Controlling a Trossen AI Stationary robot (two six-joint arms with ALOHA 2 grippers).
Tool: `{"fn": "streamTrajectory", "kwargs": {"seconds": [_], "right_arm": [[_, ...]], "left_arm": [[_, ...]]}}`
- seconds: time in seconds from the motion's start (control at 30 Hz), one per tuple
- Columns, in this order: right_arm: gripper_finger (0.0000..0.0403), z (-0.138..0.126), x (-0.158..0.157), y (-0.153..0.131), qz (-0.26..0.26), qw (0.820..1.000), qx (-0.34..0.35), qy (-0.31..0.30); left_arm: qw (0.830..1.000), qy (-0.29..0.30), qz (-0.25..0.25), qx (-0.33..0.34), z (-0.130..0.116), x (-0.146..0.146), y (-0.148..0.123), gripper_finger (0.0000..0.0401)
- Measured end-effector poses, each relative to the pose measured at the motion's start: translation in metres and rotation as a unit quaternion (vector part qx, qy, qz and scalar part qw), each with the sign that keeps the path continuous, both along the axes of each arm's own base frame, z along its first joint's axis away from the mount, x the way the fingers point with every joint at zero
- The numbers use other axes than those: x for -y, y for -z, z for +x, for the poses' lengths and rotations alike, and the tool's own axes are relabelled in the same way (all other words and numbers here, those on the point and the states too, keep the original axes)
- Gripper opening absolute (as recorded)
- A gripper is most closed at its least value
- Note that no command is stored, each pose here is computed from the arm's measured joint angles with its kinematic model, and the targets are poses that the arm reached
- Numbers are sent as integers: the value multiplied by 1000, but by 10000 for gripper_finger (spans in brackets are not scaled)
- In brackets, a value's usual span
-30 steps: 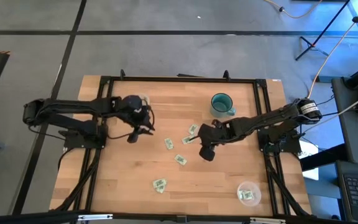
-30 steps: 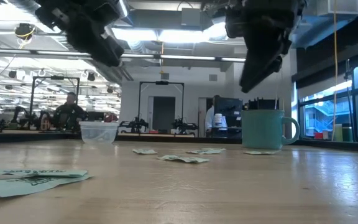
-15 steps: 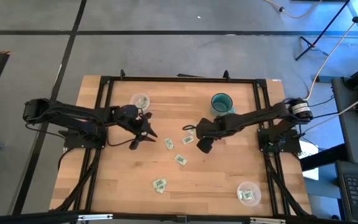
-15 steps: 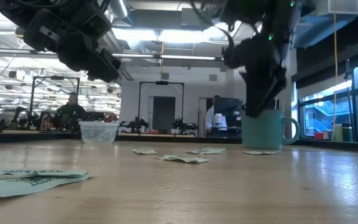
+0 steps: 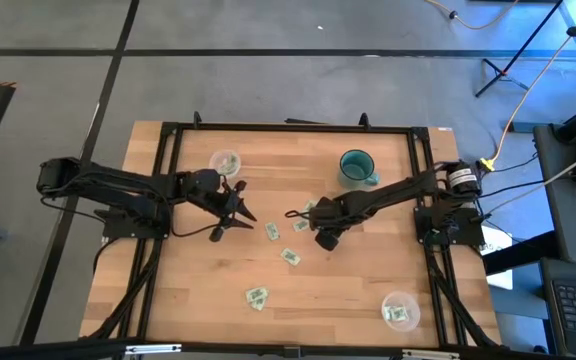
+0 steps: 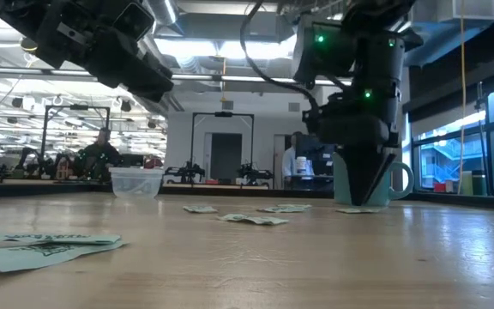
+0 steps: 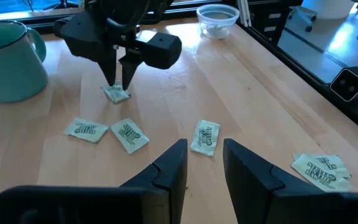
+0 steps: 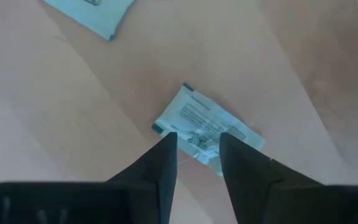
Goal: Pick and place Stevia / Truvia into bins
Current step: Put the stevia packet into the bottom transparent container
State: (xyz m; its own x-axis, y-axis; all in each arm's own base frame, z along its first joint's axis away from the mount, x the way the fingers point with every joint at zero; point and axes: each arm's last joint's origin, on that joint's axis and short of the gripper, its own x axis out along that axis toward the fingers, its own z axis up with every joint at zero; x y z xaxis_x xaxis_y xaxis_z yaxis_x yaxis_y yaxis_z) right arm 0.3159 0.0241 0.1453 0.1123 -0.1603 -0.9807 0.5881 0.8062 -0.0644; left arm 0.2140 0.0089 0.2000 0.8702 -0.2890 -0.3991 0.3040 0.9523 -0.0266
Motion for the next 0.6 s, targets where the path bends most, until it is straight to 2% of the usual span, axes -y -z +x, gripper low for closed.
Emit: {"fn": "streamTrajectory", "kwargs": {"seconds": [0.37,0.6], "right_arm": [[91,4,8,15,9,1000,-21,12],[50,3,8,15,11,999,-30,12]], "left_arm": [[1000,3,6,-2,0,0,1,98],[1000,4,8,-2,0,0,1,98]]}}
